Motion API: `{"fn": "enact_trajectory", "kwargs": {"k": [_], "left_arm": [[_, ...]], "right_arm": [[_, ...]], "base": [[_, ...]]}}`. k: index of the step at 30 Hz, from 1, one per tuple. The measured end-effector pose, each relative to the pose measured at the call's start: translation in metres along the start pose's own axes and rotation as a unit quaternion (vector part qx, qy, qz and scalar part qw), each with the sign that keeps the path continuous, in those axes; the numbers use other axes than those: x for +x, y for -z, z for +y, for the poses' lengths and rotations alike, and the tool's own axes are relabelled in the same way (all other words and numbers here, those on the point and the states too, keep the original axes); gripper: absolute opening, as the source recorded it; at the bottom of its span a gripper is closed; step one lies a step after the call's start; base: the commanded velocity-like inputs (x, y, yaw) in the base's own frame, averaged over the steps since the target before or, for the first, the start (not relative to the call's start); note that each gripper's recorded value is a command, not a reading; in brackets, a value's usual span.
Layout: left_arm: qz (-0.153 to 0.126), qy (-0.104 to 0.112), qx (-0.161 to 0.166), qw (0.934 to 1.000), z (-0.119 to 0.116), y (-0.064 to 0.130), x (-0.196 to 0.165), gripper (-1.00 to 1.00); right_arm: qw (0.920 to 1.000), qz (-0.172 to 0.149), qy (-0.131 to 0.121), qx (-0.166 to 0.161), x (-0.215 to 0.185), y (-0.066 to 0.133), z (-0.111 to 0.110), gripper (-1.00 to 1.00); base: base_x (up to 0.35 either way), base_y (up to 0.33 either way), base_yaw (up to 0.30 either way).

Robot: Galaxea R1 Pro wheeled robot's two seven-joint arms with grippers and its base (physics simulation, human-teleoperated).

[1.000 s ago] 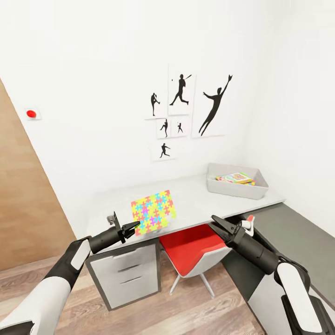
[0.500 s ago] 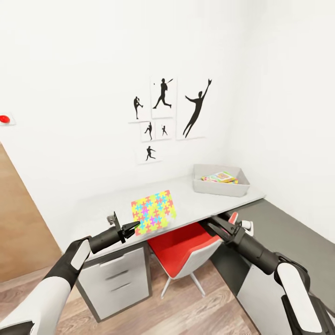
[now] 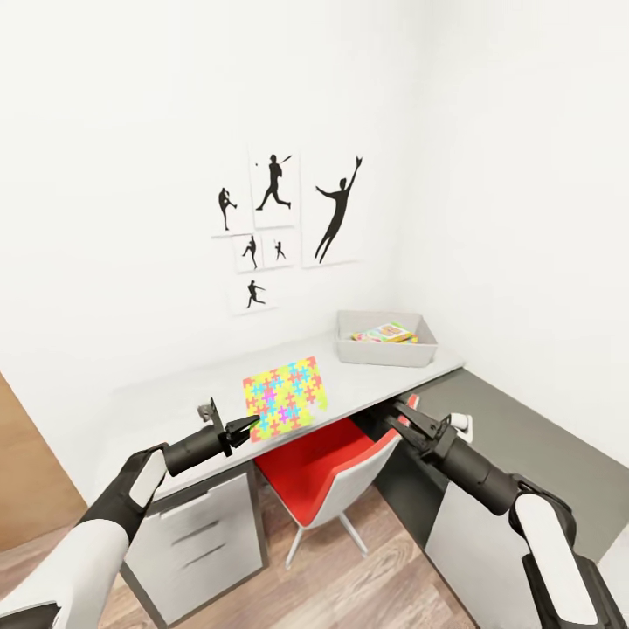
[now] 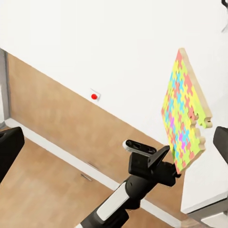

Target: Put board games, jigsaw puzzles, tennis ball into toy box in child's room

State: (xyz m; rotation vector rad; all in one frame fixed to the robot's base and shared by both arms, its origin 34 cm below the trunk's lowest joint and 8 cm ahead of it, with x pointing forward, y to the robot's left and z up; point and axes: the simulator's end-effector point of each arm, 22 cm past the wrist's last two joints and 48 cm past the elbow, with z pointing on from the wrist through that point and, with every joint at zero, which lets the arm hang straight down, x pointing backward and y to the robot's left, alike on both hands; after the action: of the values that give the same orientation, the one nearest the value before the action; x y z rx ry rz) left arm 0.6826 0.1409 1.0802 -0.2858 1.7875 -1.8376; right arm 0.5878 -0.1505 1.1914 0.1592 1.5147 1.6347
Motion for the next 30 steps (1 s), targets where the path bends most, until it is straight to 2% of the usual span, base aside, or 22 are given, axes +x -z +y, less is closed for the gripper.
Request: {"fn": "enact_trajectory", "kwargs": {"k": [22, 30], "left_arm": [[-0.001, -0.014, 0.006, 0.9999, -0.015, 0.0, -0.002, -1.0], [-0.002, -0.016, 0.007, 0.9998, -0.017, 0.0, -0.002, -1.0]], "right_arm": [[0.9998, -0.007, 0.011, -0.014, -0.003, -0.002, 0.016, 1.0], [0.9998, -0.008, 0.012, -0.015, -0.004, -0.002, 0.018, 1.0]], "base": [[0.0, 0.0, -0.204], [0.0, 0.0, -0.052]]}}
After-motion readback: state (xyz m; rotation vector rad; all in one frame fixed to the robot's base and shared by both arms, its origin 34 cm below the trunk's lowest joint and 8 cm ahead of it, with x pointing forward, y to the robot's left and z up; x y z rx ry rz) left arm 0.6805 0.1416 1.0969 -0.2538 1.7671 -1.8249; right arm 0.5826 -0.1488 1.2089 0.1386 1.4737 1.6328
